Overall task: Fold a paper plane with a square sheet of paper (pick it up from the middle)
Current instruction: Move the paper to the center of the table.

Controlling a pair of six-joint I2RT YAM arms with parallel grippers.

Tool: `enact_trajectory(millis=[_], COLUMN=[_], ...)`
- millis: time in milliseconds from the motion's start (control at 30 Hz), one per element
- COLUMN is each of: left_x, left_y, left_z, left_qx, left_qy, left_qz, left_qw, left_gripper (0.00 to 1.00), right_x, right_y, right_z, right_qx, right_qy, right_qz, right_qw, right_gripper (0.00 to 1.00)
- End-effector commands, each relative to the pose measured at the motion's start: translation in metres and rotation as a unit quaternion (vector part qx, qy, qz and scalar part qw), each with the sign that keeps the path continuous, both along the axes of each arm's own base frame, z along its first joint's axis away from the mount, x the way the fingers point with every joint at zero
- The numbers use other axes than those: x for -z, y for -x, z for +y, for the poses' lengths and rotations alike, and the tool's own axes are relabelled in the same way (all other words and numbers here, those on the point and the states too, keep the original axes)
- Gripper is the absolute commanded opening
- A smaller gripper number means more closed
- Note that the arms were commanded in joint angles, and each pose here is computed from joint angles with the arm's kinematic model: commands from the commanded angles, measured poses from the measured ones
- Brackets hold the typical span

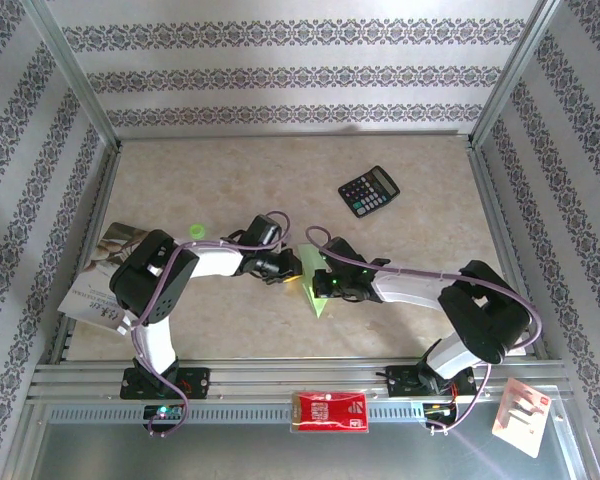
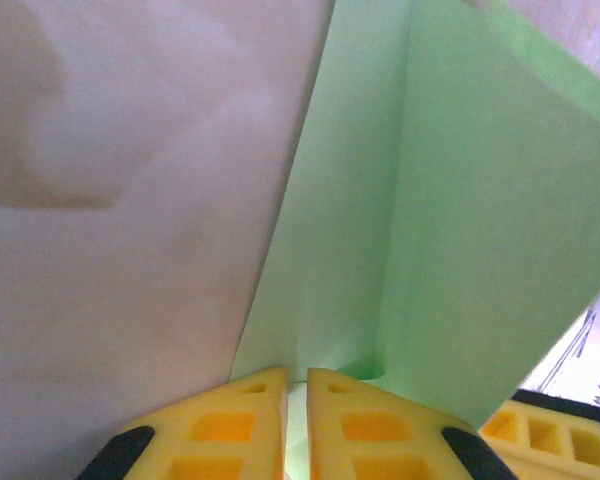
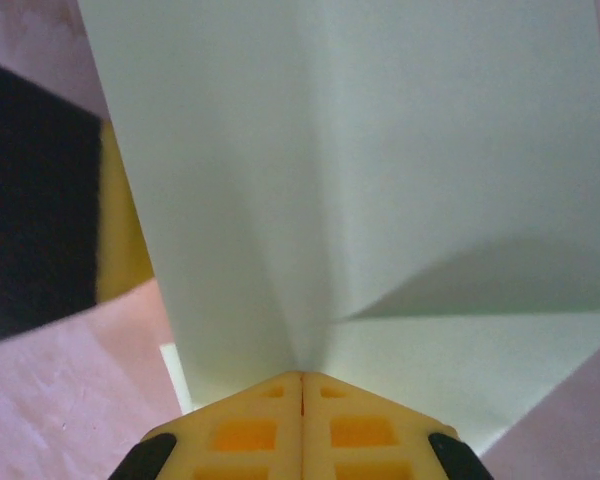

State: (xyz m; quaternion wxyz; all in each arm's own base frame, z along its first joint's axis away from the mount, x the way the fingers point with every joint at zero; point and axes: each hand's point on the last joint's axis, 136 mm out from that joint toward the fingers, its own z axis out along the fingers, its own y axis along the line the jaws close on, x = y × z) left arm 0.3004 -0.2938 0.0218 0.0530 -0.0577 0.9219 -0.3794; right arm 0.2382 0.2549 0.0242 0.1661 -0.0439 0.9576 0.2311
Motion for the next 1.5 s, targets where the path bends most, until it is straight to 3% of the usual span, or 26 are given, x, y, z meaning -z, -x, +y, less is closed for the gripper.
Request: enact_trajectory(millis=[0,200,300,533,800,1033,1300,1467], left_x=[-0.008,-0.023,-0.035,-0.061,-0.022,0.014,0.005,0.001], left_y=[-0.003,-0.006,-0.001,0.014,0.005,0.02,0.044,0.043], left_z=[0.022,0.055,0.055,0.0,0.0,0.012,0.01,0.01], left_qx=[-0.011,-0.042,-0.043,-0.004,0.006,0.049,0.149,0.164], left_qy=[-0.023,-0.058,-0.047,0.068,0.016,-0.007,0.013,0.016], left_qz=[-0.011,-0.037,-0.044,-0.031,-0.001,0.044,0.04,0.027], left_qw=[1.0,0.997,0.997,0.997,1.0,0.998,0.988,0.986], left_gripper=[0.17,0.3,0.3,0.14,0.08,0.05,0.05,0.05], right_x=[-0.006,-0.001,0.0,-0.001,-0.015,-0.04,-0.047,-0.037], right_y=[-0.007,-0.008,-0.008,-0.008,-0.004,-0.003,0.008,0.006], right_z=[0.013,0.022,0.027,0.033,0.024,-0.012,-0.042,-0.032], right_qx=[0.007,0.014,0.019,0.026,0.036,0.039,0.029,0.055], right_qy=[-0.014,-0.009,-0.009,-0.033,-0.051,-0.071,-0.078,-0.11], right_qz=[-0.007,-0.002,-0.004,-0.002,-0.015,-0.025,0.009,0.037], right_qw=[1.0,1.0,1.0,0.999,0.998,0.996,0.997,0.992], right_gripper=[0.06,0.07,0.07,0.08,0.09,0.15,0.25,0.31])
